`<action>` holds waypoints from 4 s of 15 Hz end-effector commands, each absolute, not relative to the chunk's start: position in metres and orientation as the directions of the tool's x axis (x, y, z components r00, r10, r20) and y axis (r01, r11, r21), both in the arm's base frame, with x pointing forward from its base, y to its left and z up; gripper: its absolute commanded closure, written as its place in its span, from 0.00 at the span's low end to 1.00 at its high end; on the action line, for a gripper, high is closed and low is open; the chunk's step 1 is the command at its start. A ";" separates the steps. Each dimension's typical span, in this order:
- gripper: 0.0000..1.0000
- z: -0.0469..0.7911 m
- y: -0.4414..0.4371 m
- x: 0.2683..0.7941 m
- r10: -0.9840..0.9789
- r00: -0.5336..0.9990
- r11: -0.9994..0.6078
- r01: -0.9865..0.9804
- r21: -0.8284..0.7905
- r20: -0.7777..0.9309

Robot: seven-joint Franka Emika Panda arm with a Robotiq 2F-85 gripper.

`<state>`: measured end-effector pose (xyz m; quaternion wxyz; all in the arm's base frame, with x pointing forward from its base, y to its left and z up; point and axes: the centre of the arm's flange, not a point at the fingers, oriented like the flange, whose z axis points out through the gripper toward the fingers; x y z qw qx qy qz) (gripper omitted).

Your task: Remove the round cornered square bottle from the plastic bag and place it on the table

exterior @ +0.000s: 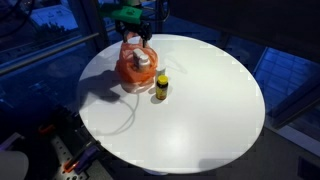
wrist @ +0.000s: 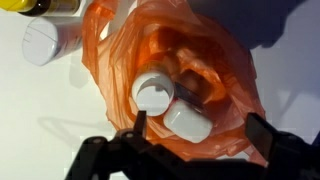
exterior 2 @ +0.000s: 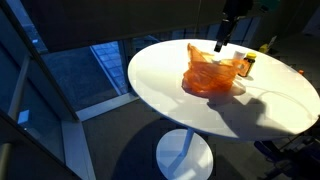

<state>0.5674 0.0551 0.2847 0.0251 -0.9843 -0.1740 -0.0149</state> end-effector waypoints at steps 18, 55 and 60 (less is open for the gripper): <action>0.00 0.233 0.077 0.601 0.510 0.856 -0.858 0.513 -0.028 0.081; 0.79 0.294 0.071 0.622 0.451 0.887 -0.889 0.456 -0.037 0.100; 0.79 0.337 0.060 0.621 0.417 0.905 -0.905 0.423 -0.058 0.090</action>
